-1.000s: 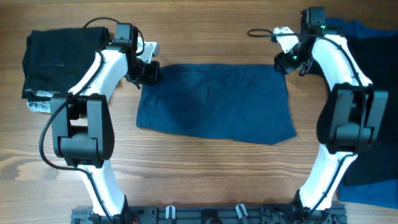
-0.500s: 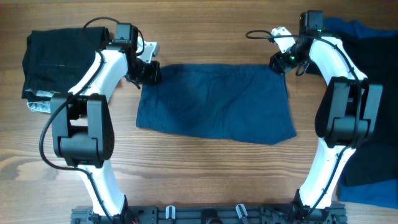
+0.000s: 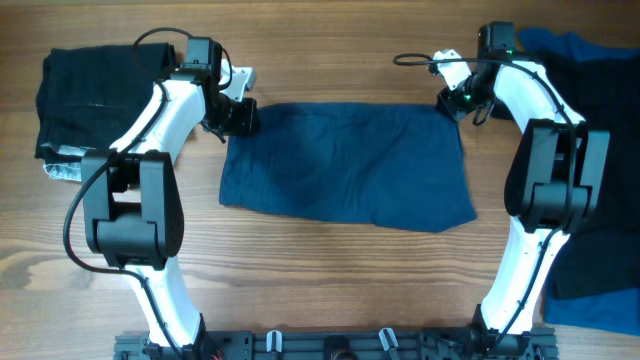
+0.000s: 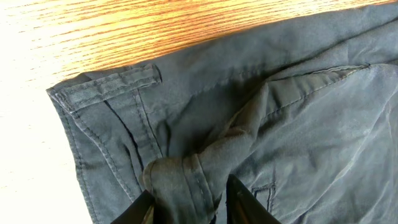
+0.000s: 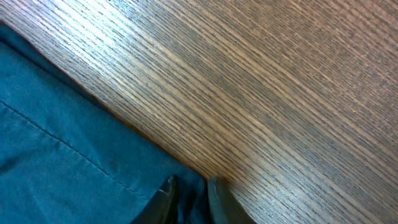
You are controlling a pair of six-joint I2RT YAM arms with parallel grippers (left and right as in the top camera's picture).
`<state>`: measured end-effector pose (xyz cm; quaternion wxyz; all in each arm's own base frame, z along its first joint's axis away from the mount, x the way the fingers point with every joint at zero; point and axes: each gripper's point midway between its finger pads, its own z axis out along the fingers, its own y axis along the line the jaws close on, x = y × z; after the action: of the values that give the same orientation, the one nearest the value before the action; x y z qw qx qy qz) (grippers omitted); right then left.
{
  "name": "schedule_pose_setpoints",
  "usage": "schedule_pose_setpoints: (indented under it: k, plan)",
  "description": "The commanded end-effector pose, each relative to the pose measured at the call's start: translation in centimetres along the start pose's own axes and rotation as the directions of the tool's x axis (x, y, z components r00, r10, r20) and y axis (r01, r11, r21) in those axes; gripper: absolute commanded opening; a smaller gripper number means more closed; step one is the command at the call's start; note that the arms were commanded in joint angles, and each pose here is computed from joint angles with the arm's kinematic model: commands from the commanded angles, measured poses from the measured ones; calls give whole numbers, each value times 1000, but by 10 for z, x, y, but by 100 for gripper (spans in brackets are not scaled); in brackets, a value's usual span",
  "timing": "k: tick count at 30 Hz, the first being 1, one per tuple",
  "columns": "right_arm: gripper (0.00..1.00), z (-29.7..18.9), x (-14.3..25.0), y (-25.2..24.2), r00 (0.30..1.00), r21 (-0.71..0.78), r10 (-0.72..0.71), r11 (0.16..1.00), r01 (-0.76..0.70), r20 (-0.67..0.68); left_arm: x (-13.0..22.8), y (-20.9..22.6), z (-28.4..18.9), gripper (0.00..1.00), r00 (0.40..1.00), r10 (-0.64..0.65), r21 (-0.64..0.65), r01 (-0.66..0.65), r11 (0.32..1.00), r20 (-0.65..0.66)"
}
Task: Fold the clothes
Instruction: 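Grasp the right edge of the shorts with the right gripper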
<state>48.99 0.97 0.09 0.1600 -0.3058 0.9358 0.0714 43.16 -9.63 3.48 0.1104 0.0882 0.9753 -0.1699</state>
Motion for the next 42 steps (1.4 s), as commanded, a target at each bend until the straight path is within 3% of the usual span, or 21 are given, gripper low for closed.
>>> schedule_pose_setpoints:
  k: [1,3,5,6,11,20,29,30,31,33,37,42]
  plan:
    - [4,7,5,4,999,-25,39,999,-39,-12,-6,-6,-11,32,1000,14,14,-14,1000,27]
    - [4,-4,-2,3,995,-11,99,995,-99,7,-6,-6,-11,29,1000,14,15,-14,1000,27]
    - [4,-17,-9,4,988,-9,153,988,-152,29,-6,-6,-11,15,1000,14,15,-15,1000,28]
    - [4,-27,-13,6,984,-16,170,985,-170,47,-7,-6,-11,12,999,15,15,-15,1000,29]
    - [4,-68,-25,17,976,-17,201,980,-200,86,-8,-8,-15,13,999,18,14,-18,1000,38]
    - [4,-68,3,50,973,-93,219,970,-225,-67,-8,-8,-15,13,999,18,14,-18,1000,38]
    - [4,-66,9,55,970,-104,224,967,-233,-92,-8,-8,-15,15,999,18,14,-19,1000,38]
    - [4,-66,8,54,971,-104,223,967,-232,-90,-8,-8,-15,15,999,18,14,-19,1000,38]
    - [4,-66,8,54,971,-104,223,967,-232,-91,-8,-8,-15,4,999,18,14,-18,1000,38]
    - [4,-66,8,54,971,-104,223,967,-232,-89,-8,-9,-15,4,999,18,21,-19,1000,39]
    - [4,-89,-11,68,975,-178,222,959,-221,-11,-22,-32,-54,4,990,38,77,-49,996,134]
    - [4,-127,-1,88,965,-190,257,946,-262,-49,-23,-52,-114,4,972,56,68,-73,995,227]
